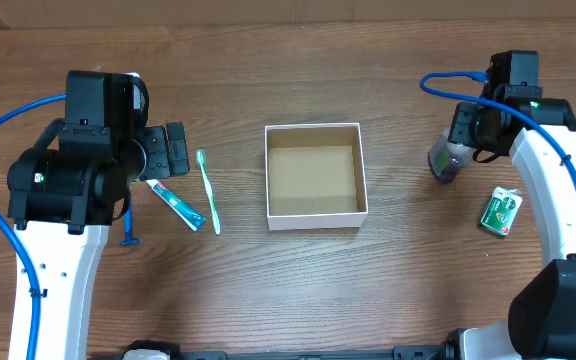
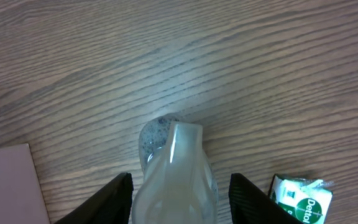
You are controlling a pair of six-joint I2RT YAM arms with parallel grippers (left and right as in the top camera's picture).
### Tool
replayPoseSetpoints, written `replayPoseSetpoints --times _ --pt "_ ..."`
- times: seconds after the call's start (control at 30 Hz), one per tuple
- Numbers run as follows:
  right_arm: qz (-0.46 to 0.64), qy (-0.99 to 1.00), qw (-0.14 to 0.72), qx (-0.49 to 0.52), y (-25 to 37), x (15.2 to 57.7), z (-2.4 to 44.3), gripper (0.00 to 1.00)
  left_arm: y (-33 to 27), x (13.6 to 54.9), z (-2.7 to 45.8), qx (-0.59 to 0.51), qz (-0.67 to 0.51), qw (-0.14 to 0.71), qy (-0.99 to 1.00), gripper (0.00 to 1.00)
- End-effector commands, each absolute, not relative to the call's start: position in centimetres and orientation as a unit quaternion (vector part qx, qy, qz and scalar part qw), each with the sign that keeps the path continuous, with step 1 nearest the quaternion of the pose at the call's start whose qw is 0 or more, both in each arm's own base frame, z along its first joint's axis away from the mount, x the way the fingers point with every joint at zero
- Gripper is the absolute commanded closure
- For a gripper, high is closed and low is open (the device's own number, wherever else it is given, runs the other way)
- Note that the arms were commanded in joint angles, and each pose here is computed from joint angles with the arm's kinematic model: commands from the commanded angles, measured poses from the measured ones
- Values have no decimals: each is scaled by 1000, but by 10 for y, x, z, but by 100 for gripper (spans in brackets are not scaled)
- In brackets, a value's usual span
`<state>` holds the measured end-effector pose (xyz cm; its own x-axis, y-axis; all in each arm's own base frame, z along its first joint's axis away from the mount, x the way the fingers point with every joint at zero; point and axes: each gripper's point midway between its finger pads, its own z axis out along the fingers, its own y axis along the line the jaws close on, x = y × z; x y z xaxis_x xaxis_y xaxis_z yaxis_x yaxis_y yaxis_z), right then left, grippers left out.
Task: Pack container
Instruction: 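Move the right gripper to the soap pump bottle and grasp it, then carry the soap bottle into the white box and release it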
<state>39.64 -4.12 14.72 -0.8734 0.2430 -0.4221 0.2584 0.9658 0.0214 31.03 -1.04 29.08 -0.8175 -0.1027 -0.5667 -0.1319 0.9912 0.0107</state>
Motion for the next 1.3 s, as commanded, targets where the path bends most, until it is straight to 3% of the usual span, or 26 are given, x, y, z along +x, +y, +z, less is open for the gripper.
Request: replayPoseSetpoints --times 0.0,0.13,0.5,0.67,0.77,1.1,1.27 --pt "-14 965 227 131 -42 403 154 53 -6 310 298 -57 34 306 950 0" --pt "-12 965 227 131 -41 403 154 65 -6 310 298 -57 34 306 950 0" --pt "-12 965 226 131 -41 403 154 77 -6 310 298 -57 35 306 950 0" --pt "-12 965 228 131 -41 403 154 96 -6 310 298 -57 34 306 950 0" --pt "-11 964 232 131 -41 403 157 96 -6 310 298 -57 35 306 950 0" --pt "0 941 320 114 -30 389 251 96 -6 310 298 -57 34 306 950 0" --pt "21 914 406 9 32 369 324 96 -6 309 297 -57 35 304 950 0"
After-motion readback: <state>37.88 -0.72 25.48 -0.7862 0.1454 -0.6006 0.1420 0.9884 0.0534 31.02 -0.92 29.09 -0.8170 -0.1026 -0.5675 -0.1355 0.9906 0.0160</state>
